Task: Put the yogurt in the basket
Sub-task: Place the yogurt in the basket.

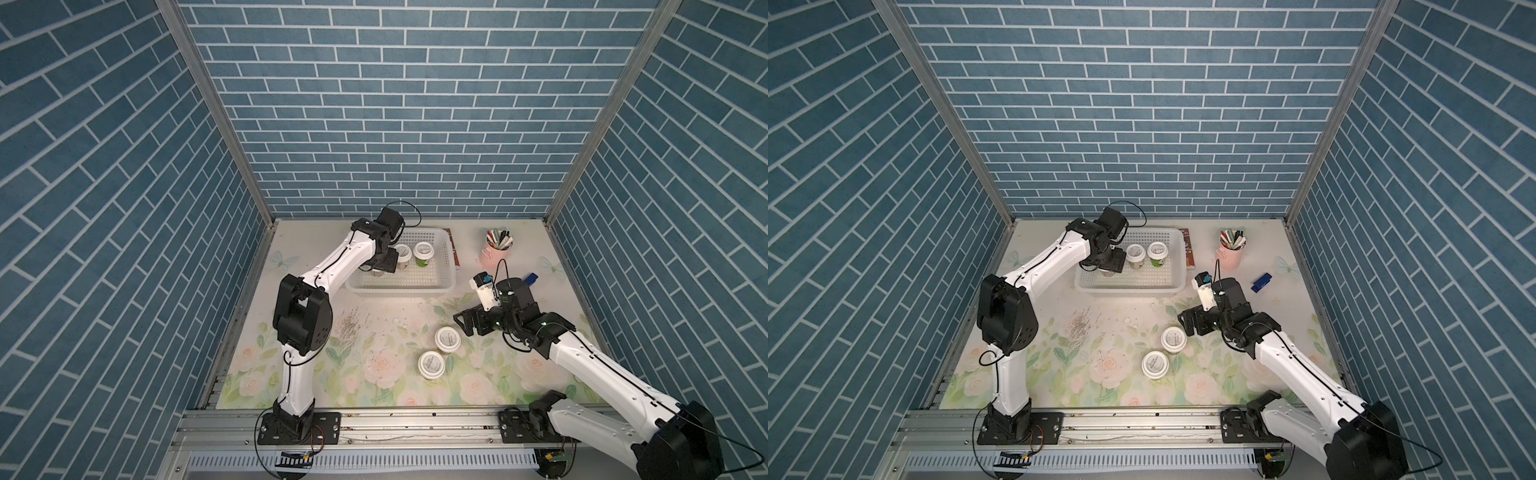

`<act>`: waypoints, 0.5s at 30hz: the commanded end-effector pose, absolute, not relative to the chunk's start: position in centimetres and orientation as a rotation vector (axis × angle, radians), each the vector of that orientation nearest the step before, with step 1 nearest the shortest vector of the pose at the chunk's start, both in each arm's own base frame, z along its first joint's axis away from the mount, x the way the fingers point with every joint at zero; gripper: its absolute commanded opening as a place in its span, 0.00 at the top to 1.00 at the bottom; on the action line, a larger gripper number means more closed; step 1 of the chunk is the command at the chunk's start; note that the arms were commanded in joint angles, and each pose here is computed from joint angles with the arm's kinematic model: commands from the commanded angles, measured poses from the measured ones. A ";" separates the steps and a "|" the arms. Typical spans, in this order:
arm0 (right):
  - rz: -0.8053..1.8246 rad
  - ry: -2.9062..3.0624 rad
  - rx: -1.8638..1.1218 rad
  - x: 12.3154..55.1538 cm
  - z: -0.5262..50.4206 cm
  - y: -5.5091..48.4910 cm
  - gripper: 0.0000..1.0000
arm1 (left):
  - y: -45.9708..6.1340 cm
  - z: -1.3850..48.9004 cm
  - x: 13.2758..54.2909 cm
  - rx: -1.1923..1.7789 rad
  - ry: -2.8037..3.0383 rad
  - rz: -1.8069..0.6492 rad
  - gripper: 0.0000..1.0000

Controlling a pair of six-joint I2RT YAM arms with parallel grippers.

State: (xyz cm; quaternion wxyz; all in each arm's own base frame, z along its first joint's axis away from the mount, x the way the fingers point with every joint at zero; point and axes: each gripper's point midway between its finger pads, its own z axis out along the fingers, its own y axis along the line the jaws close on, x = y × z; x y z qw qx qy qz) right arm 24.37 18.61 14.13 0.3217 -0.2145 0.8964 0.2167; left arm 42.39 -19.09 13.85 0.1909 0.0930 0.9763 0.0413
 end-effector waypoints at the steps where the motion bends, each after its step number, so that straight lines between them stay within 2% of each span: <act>1: 0.570 2.335 -0.591 24.7 14.2 18.9 0.03 | -18.7 12.8 42.4 0.256 2.753 0.113 0.21; 15: 0.573 2.342 -0.591 24.6 14.0 18.9 0.03 | -17.5 9.5 41.7 0.224 2.784 0.101 0.21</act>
